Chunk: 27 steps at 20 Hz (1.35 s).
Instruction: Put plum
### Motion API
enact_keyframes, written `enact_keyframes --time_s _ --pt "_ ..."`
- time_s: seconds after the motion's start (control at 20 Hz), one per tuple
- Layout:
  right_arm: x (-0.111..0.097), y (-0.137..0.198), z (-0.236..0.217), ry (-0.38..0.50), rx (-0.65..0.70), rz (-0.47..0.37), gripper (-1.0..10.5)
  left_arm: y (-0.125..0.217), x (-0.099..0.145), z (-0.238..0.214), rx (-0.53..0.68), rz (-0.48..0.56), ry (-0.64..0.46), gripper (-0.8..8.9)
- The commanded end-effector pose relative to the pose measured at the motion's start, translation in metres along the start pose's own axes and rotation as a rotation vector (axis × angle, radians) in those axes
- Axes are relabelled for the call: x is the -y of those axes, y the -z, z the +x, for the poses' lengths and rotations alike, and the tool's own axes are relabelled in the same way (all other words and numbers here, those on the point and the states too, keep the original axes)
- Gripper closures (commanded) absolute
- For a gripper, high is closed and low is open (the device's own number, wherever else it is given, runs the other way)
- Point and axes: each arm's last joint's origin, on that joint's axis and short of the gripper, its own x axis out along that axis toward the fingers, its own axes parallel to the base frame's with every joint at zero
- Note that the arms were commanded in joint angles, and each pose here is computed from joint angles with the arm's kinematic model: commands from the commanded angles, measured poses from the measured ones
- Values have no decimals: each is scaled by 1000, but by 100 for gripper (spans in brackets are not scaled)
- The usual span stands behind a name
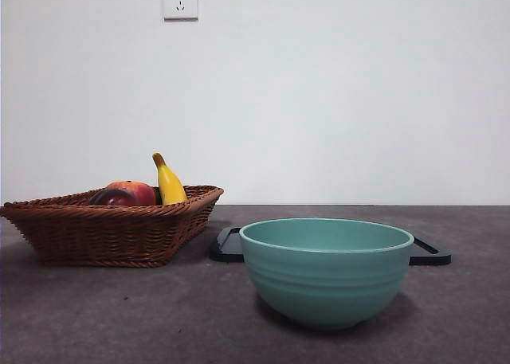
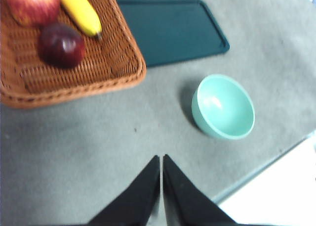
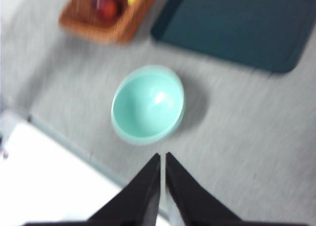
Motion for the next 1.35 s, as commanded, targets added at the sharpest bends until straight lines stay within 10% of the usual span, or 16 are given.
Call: enact_keyframes --time_s 0.05,0.3,0.5,1.35 --pt "-3 -4 0 -20 -7 -64 941 -4 1 -2 12 39 6 805" --pt "-5 -4 0 -27 -5 -75 910 -6 1 -2 24 46 5 673" --pt "-5 -4 0 -27 -5 -74 573 -7 1 -2 39 55 4 387" --pt "-5 -5 0 -28 1 -66 568 -76 -26 58 54 63 -124 377"
